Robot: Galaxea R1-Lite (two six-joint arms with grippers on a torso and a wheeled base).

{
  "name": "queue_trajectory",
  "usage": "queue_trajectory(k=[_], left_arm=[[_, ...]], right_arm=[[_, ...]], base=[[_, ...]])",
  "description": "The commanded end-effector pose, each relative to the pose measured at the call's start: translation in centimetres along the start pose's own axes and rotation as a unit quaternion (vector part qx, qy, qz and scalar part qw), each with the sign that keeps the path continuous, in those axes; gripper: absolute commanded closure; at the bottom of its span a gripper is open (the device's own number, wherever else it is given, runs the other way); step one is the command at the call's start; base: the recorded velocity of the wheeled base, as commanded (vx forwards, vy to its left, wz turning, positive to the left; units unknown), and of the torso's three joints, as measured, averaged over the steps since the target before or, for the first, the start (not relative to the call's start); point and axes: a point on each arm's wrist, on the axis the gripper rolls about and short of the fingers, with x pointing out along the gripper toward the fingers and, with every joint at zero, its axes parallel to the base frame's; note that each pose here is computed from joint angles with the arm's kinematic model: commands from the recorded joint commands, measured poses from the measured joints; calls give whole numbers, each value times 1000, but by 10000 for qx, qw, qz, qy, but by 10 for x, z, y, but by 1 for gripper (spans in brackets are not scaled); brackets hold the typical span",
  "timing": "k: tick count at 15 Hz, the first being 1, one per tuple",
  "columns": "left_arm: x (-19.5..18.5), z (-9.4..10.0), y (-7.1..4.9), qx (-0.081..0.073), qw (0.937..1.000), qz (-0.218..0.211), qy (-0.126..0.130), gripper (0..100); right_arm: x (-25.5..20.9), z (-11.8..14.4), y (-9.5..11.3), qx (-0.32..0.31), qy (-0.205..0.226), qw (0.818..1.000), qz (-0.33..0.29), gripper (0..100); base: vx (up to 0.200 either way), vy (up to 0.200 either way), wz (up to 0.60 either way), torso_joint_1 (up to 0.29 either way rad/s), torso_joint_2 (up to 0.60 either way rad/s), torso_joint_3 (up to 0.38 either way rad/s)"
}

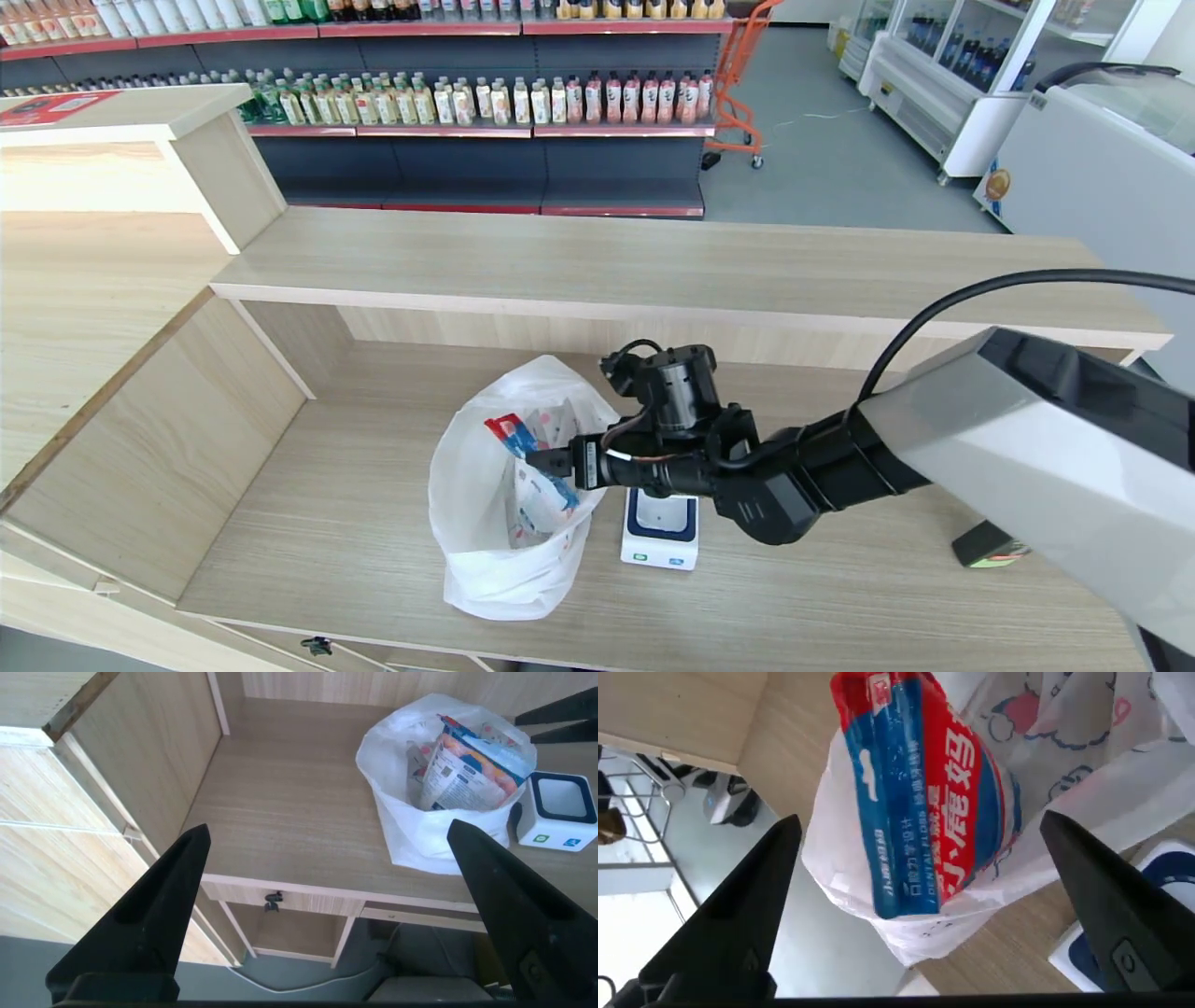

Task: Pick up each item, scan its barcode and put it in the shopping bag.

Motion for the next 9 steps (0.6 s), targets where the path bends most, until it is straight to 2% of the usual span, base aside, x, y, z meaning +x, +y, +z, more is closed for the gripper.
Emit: queue_trajectory(k=[1,3,5,6,8,9], left_arm=[[0,0,0,-1,10000,4,-6,0],[0,0,0,-1,10000,4,1,0],[0,0,0,-1,10000,4,1,0],[0,0,0,-1,10000,4,-6,0],[0,0,0,-1,10000,4,1,0],[0,0,0,-1,10000,4,1,0]], right_arm=[[-57,13,-40,447,-104,9974,-562,0],[-117,28,-67,798,-364,9925,-849,0],[-200,39,-56,892,-708,9895,-890,0],[-257,38,-36,808,-827,9875,-1071,0],[-334,8,-25,388,-297,9792,-1971,0],[-357,-9,-30,177,-27,9650,-2616,0]], base=[[0,0,0,0,0,0],[0,0,0,0,0,0],[0,0,0,0,0,0],[0,0,0,0,0,0],[0,0,0,0,0,0],[0,0,0,0,0,0]])
